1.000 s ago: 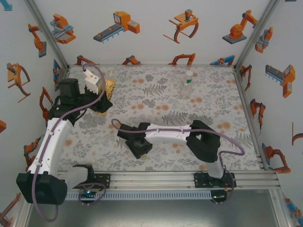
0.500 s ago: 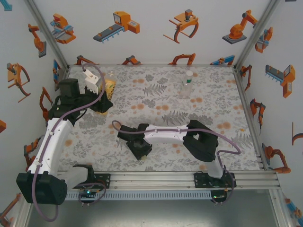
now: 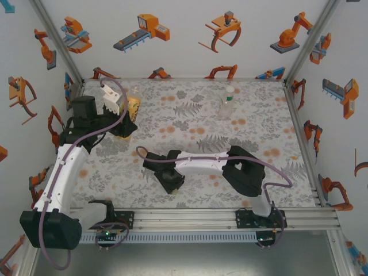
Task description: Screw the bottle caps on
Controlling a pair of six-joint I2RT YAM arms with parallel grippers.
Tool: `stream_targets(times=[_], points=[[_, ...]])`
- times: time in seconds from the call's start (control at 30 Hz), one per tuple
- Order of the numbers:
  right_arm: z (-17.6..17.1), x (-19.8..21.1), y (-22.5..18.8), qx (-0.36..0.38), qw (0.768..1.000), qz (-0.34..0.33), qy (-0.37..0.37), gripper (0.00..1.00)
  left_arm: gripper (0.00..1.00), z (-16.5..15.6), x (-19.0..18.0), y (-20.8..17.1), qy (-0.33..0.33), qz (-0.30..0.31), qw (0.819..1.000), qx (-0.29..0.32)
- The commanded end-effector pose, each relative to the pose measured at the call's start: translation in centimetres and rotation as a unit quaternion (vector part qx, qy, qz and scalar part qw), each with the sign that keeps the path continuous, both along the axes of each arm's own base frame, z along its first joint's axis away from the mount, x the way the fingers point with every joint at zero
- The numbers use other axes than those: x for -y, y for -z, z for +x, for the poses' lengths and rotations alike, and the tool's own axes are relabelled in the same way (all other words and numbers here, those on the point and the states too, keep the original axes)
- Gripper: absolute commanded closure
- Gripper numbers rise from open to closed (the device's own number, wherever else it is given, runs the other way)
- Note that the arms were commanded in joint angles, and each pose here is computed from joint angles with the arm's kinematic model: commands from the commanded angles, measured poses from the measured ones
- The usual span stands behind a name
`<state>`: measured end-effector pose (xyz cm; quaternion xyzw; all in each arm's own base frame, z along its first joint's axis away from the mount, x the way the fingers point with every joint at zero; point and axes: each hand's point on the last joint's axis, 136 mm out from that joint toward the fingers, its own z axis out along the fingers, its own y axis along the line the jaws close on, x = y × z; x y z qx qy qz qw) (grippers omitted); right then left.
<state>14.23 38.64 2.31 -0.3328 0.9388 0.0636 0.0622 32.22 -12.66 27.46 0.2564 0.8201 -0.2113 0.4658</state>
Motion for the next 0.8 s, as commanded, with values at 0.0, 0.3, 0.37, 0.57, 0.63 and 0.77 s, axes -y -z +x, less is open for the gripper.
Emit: stream_targets(times=[0.0,0.3,0.37,0.57,0.63,0.77], points=[[-0.1,1.2,1.8,-0.009,0.999,-0.035,0.01,0.65,0.93,-0.1,0.2,-0.5,0.005,-0.013,1.0,0.007],[1.7,1.2,-1.5,0.041,0.999,-0.004,0.013,0.73,0.93,-0.3,0.7,-0.4,0.023,-0.015,1.0,0.007],[2.4,1.0,-2.5,0.041,0.999,0.014,0.018,0.73,0.93,-0.6,1.0,-0.3,0.037,-0.016,0.999,0.01],[5.3,1.7,-6.1,0.044,0.995,0.079,0.038,0.73,0.93,-1.7,2.6,-0.2,0.092,-0.016,0.995,0.021],[6.5,2.4,-7.3,0.043,0.992,0.109,0.052,0.73,0.93,-2.3,3.3,-0.1,0.116,-0.013,0.993,0.025],[9.0,4.3,-9.4,0.043,0.981,0.176,0.074,0.73,0.94,-3.7,4.8,0.2,0.165,-0.004,0.986,0.031]])
